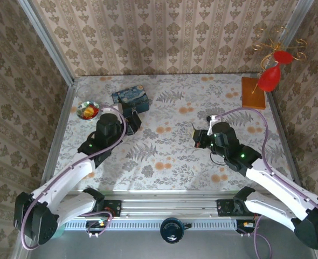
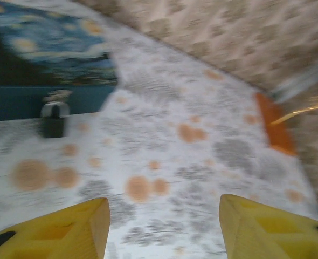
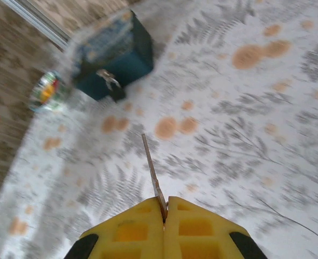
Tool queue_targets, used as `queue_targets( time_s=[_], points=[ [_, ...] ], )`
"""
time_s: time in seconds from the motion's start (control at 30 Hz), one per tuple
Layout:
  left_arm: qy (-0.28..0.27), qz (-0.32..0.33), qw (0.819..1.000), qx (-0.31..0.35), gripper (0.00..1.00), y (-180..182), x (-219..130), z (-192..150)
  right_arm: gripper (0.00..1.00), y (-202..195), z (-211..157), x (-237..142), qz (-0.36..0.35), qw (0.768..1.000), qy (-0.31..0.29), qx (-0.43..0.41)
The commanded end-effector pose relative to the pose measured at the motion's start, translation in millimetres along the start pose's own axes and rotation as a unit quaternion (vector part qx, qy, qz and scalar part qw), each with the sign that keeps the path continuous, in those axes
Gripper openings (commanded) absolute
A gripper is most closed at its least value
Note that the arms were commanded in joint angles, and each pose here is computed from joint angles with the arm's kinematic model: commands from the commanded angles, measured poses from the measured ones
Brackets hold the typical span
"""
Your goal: Unlock a padlock with a key
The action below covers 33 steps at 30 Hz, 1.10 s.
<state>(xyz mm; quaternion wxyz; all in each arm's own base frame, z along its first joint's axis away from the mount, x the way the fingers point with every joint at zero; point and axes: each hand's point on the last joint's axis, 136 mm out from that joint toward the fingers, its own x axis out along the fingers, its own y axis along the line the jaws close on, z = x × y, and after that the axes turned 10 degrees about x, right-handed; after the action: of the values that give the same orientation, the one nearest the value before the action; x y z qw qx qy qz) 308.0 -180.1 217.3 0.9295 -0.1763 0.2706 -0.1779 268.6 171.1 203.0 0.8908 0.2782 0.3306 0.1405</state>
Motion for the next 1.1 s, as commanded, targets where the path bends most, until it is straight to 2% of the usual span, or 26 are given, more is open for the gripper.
queue_targets(
  time_s=[0.0,0.13,0.2,0.3,0.5,0.63,0.73,1.07],
  points=[
    [0.052,0.112,0.99,0.071,0.56,42,12,-13,0.0,-29,-16,-14,-0.053,0.995,0.027,-0.075],
    [0.122,0.157,0.974,0.109,0.58,54,50,-22,0.0,-33,-24,-18,-0.028,0.992,0.014,-0.126],
    [0.159,0.179,0.963,0.126,0.59,59,68,-26,0.0,-38,-26,-17,-0.021,0.993,-0.006,-0.119],
    [0.181,0.207,0.952,0.137,0.62,67,93,-29,0.0,-33,-35,-13,0.02,0.992,-0.009,-0.121],
    [0.177,0.262,0.937,0.148,0.67,83,122,-27,0.0,-35,-37,-12,0.023,0.993,-0.017,-0.115],
    [0.174,0.288,0.929,0.155,0.68,94,142,-29,0.0,-31,-41,-13,0.057,0.993,-0.029,-0.097],
    [0.17,0.288,0.93,0.152,0.68,96,157,-32,0.0,-25,-43,-16,0.08,0.992,-0.03,-0.09],
    [0.153,0.3,0.931,0.138,0.64,104,184,-37,0.0,-24,-39,-25,0.084,0.991,-0.042,-0.093]
  ],
)
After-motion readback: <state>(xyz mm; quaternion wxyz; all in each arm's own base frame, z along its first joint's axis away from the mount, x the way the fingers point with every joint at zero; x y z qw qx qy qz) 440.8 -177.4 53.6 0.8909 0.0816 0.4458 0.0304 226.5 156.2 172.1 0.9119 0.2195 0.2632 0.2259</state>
